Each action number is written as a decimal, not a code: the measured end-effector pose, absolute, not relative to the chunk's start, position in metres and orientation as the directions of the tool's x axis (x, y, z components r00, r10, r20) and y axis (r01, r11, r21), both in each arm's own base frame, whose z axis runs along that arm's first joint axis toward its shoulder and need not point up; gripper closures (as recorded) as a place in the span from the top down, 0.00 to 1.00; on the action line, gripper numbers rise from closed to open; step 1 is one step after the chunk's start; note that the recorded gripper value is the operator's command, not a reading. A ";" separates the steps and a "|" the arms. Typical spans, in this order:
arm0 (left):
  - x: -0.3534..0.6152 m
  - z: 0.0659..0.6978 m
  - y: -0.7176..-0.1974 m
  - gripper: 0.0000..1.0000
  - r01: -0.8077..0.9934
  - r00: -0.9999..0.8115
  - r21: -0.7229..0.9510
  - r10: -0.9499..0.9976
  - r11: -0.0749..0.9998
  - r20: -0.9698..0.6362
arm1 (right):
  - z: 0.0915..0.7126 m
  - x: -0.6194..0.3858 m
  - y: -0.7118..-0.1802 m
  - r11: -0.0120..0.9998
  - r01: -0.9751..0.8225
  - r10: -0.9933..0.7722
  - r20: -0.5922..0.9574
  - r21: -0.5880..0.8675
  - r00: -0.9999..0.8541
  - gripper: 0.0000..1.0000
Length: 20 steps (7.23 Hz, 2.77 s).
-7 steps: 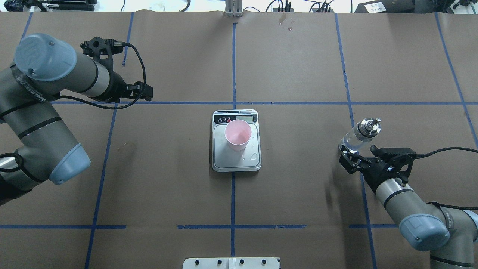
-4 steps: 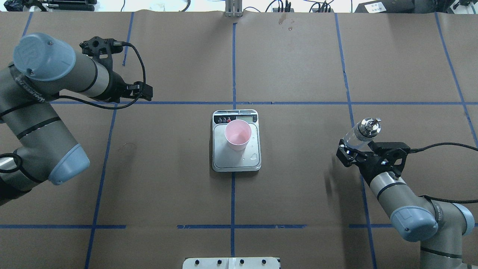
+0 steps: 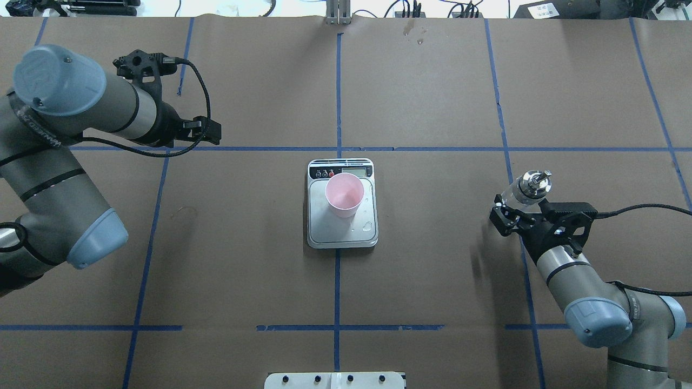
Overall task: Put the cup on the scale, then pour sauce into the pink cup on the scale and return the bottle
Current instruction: 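Grasp the glass sauce bottle with the right gripper and lift it, then carry the bottle with the right gripper over the pink cup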
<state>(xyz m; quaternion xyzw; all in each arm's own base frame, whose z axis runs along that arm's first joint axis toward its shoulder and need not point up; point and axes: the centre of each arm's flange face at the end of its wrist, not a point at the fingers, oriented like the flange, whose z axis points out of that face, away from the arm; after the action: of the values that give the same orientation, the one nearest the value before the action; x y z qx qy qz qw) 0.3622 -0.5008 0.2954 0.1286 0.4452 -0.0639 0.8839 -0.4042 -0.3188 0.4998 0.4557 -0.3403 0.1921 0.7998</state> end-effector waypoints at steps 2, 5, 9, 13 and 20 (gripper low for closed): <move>0.361 0.294 -0.500 1.00 0.227 0.597 0.169 0.000 0.959 -0.802 | 0.496 -0.403 -0.320 0.483 -0.616 -0.009 0.707 0.622 0.707 1.00; 0.355 0.285 -0.494 1.00 0.226 0.605 0.162 -0.008 0.961 -0.796 | 0.488 -0.407 -0.321 0.457 -0.628 -0.011 0.710 0.630 0.704 0.88; 0.354 0.282 -0.492 1.00 0.225 0.611 0.158 -0.013 0.962 -0.791 | 0.488 -0.405 -0.323 0.449 -0.575 -0.047 0.660 0.684 0.749 0.00; 0.353 0.280 -0.490 1.00 0.225 0.609 0.160 -0.011 0.961 -0.793 | 0.450 -0.396 -0.325 0.422 -0.467 -0.149 0.567 0.777 0.810 0.00; 0.348 0.273 -0.487 1.00 0.226 0.602 0.165 -0.005 0.960 -0.799 | 0.283 -0.485 -0.351 0.512 -0.076 -0.151 0.177 0.856 0.972 0.00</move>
<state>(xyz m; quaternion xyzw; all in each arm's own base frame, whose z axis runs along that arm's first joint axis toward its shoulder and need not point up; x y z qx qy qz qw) 0.3484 -0.4870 0.2729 0.1256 0.4414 -0.0651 0.8861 -0.4850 -0.3509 0.2832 0.4936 -0.1152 -0.0218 0.8617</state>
